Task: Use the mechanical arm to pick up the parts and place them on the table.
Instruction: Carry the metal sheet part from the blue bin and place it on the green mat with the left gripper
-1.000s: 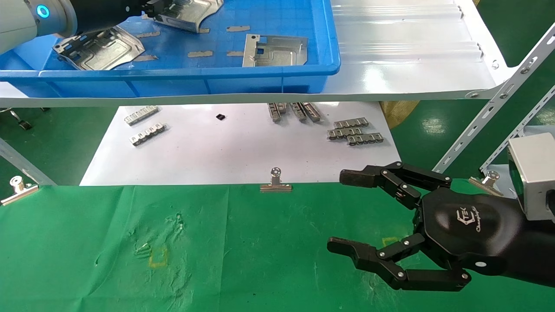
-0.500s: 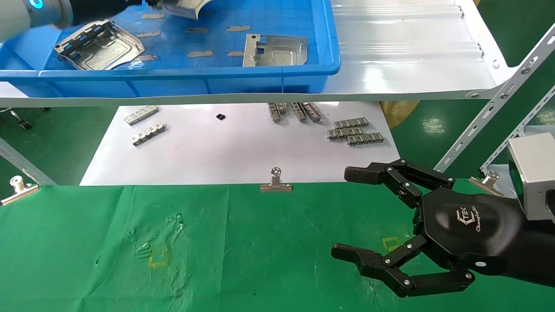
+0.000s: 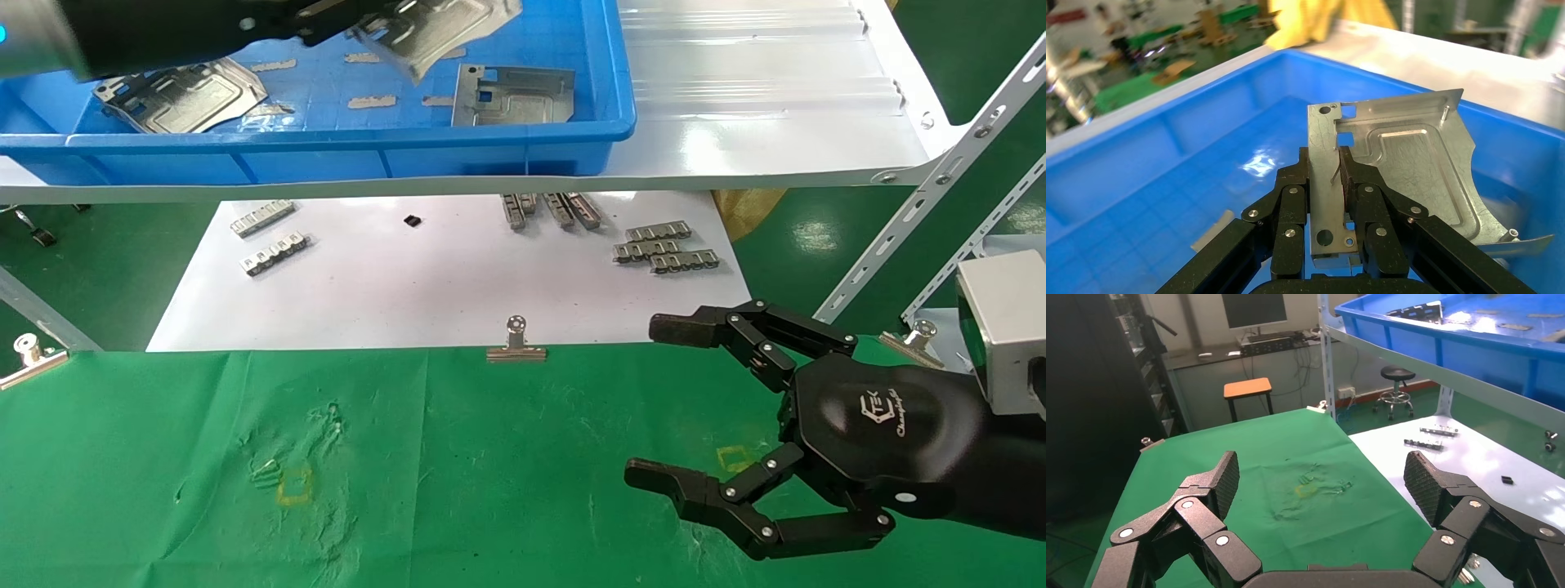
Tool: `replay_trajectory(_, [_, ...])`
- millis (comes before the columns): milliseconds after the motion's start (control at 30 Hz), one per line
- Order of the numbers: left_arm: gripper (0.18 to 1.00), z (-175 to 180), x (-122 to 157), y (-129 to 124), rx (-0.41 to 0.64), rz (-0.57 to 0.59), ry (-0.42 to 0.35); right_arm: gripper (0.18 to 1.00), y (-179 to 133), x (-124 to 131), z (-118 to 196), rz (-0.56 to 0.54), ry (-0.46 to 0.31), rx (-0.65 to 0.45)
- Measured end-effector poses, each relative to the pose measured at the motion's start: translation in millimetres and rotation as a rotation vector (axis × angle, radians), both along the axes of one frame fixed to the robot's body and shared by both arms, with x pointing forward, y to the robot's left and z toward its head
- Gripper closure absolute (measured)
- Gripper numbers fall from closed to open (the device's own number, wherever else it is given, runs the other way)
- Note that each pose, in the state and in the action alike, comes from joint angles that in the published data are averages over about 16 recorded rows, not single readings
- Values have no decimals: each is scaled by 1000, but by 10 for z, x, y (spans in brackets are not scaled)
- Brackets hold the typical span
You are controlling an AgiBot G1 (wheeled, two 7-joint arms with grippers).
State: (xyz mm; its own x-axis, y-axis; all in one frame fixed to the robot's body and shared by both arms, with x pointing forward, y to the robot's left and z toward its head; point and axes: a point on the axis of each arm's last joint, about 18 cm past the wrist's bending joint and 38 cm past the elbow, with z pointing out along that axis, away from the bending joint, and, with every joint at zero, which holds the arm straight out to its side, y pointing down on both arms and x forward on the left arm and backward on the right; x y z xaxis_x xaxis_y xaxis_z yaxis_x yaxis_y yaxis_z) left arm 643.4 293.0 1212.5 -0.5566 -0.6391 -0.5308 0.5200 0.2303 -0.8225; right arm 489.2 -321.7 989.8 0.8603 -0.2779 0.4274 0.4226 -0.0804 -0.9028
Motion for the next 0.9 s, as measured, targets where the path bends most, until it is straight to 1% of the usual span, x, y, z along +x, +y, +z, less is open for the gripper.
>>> replay_trajectory(133, [914,-83,-213,66,78,-75,-27,178,0,0,0,0,0,0])
replay_trajectory(300, [914,-213,-424,163,172,-137,-53,178,0,0,0,0,0,0])
replay_trajectory(467, [914,-397,-557,246,249,-176,-75,178,0,0,0,0,0,0])
replay_trajectory(633, [914,-680,-648,326,320,-199,-89,178,0,0,0,0,0,0])
replay_trajectory(767, [914,-978,-724,400,363,-218,-73,178,0,0,0,0,0,0])
replay_trajectory(900, [914,-1327,-775,477,418,-229,-33,178,0,0,0,0,0,0])
